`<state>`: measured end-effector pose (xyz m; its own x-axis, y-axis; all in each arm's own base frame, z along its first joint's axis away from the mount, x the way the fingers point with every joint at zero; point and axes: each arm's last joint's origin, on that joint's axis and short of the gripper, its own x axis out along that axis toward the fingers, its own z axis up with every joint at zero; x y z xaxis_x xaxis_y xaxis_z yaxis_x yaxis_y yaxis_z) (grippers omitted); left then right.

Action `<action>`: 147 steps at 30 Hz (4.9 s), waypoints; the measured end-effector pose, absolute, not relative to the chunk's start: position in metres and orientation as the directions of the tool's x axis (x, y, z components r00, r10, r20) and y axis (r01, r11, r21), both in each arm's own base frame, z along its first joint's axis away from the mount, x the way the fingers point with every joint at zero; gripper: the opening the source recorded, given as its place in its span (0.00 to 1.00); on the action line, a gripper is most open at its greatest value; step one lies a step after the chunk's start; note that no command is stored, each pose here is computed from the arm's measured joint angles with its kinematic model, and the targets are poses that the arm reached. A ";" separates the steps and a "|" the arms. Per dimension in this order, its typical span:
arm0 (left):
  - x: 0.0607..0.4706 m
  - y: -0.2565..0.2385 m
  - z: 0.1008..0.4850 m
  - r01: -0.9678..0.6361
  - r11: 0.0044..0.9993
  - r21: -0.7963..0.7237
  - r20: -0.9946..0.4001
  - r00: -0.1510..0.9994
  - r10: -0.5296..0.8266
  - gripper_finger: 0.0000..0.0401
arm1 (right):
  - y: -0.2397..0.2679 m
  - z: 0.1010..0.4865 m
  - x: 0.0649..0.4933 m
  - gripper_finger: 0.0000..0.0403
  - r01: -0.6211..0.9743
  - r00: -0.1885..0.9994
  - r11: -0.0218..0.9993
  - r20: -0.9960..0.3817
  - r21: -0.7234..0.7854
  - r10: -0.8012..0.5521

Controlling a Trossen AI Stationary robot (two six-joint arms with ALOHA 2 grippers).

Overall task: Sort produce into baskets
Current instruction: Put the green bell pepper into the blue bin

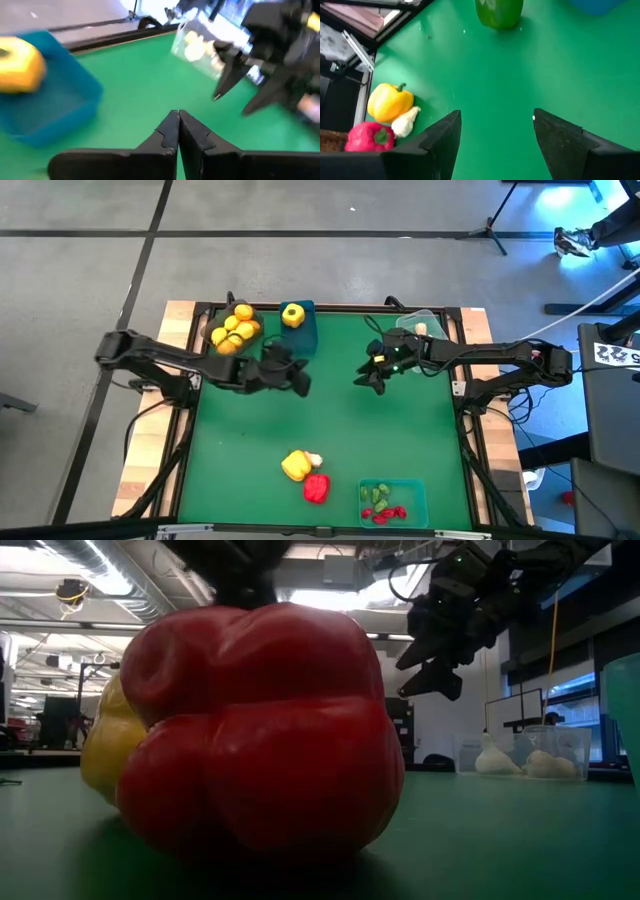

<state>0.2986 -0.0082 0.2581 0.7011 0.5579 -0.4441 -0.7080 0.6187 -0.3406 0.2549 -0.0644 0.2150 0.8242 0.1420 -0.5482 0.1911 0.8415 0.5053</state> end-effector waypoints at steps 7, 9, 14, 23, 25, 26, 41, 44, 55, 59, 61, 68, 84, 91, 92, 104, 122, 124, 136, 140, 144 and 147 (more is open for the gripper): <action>0.262 -0.018 0.284 -0.632 0.758 -0.161 -0.483 0.720 0.498 0.17 | -0.064 0.214 0.255 0.60 0.140 0.819 0.883 -0.553 0.447 0.150; 0.258 -0.020 0.286 -0.572 0.811 -0.120 -0.503 0.740 0.448 0.25 | -0.064 0.216 0.256 0.60 0.118 0.832 0.896 -0.535 0.428 0.147; 0.244 -0.024 0.271 -0.498 0.856 -0.138 -0.710 0.652 0.265 0.47 | -0.061 0.223 0.262 0.60 0.062 0.875 0.936 -0.471 0.346 0.116; 0.224 -0.005 0.219 -0.602 0.791 0.114 -0.827 0.384 0.412 0.71 | -0.064 0.211 0.289 0.61 0.029 0.911 0.957 -0.401 0.289 0.093; 0.221 0.002 0.209 -0.609 0.783 0.128 -0.827 0.370 0.423 0.73 | -0.066 0.207 0.300 0.63 0.024 0.905 0.956 -0.412 0.293 0.103; 0.220 0.005 0.204 -0.616 0.777 0.129 -0.826 0.367 0.428 0.73 | -0.068 0.206 0.307 0.64 0.014 0.903 0.957 -0.415 0.291 0.113; 0.220 0.041 0.190 -0.542 0.832 0.116 -0.839 0.395 0.374 0.73 | -0.094 0.211 0.392 0.84 -0.013 0.853 0.987 -0.513 0.160 0.094; 0.217 0.045 0.182 -0.542 0.837 0.072 -0.847 0.410 0.338 0.73 | -0.098 0.197 0.406 0.82 -0.017 0.838 0.984 -0.535 0.175 0.109; 0.210 0.055 0.156 -0.543 0.835 -0.090 -0.798 0.541 0.266 0.73 | -0.106 0.169 0.441 0.82 -0.021 0.819 0.981 -0.559 0.191 0.127; 0.209 0.058 0.152 -0.543 0.831 -0.122 -0.768 0.582 0.268 0.73 | -0.108 0.162 0.448 0.81 -0.035 0.816 0.978 -0.559 0.204 0.146; 0.208 0.059 0.151 -0.534 0.833 -0.146 -0.756 0.603 0.254 0.73 | -0.108 0.155 0.450 0.81 -0.028 0.809 0.976 -0.569 0.215 0.148; 0.210 0.061 0.149 -0.513 0.829 -0.221 -0.706 0.670 0.227 0.73 | -0.107 0.138 0.451 0.81 -0.010 0.782 0.959 -0.595 0.283 0.184; 0.216 0.049 0.152 -0.453 0.805 -0.383 -0.679 0.729 0.087 0.68 | -0.090 0.148 0.457 0.81 -0.062 0.720 0.931 -0.630 0.358 0.291; 0.226 0.045 0.166 -0.406 0.821 -0.402 -0.650 0.758 0.057 0.67 | -0.076 0.177 0.466 0.81 -0.126 0.641 0.964 -0.723 0.233 0.259; 0.227 0.046 0.168 -0.405 0.821 -0.403 -0.645 0.762 0.059 0.68 | -0.075 0.180 0.467 0.82 -0.133 0.633 0.966 -0.731 0.220 0.254; 0.237 0.061 0.196 -0.408 0.842 -0.352 -0.571 0.807 0.152 0.68 | -0.101 0.217 0.460 0.81 -0.109 0.587 0.963 -0.766 0.245 0.262; 0.220 0.123 0.244 -0.545 0.816 -0.192 -0.314 0.822 0.475 0.68 | -0.166 0.277 0.444 0.81 0.019 0.786 1.000 -0.618 0.003 -0.013; 0.220 0.129 0.240 -0.561 0.806 -0.189 -0.323 0.811 0.488 0.68 | -0.172 0.277 0.442 0.81 0.031 0.787 0.999 -0.615 -0.028 -0.042; 0.218 0.156 0.211 -0.628 0.760 -0.169 -0.431 0.740 0.516 0.68 | -0.197 0.237 0.451 0.81 0.067 0.762 0.998 -0.646 -0.003 -0.053; 0.220 0.159 0.200 -0.628 0.763 -0.154 -0.475 0.724 0.500 0.68 | -0.197 0.234 0.451 0.81 0.070 0.756 0.997 -0.652 -0.013 -0.062; 0.221 0.160 0.188 -0.628 0.768 -0.125 -0.532 0.696 0.482 0.68 | -0.202 0.238 0.451 0.81 0.077 0.770 0.996 -0.632 -0.047 -0.090; 0.222 0.162 0.185 -0.629 0.769 -0.113 -0.539 0.689 0.484 0.68 | -0.204 0.237 0.449 0.81 0.080 0.766 0.997 -0.638 -0.021 -0.075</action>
<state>0.2222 0.1624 0.1846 0.6893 0.4843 -0.5389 -0.6288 0.7693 -0.1130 0.4493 -0.2037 0.2371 0.7662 -0.0748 -0.6383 0.0799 0.9966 -0.0208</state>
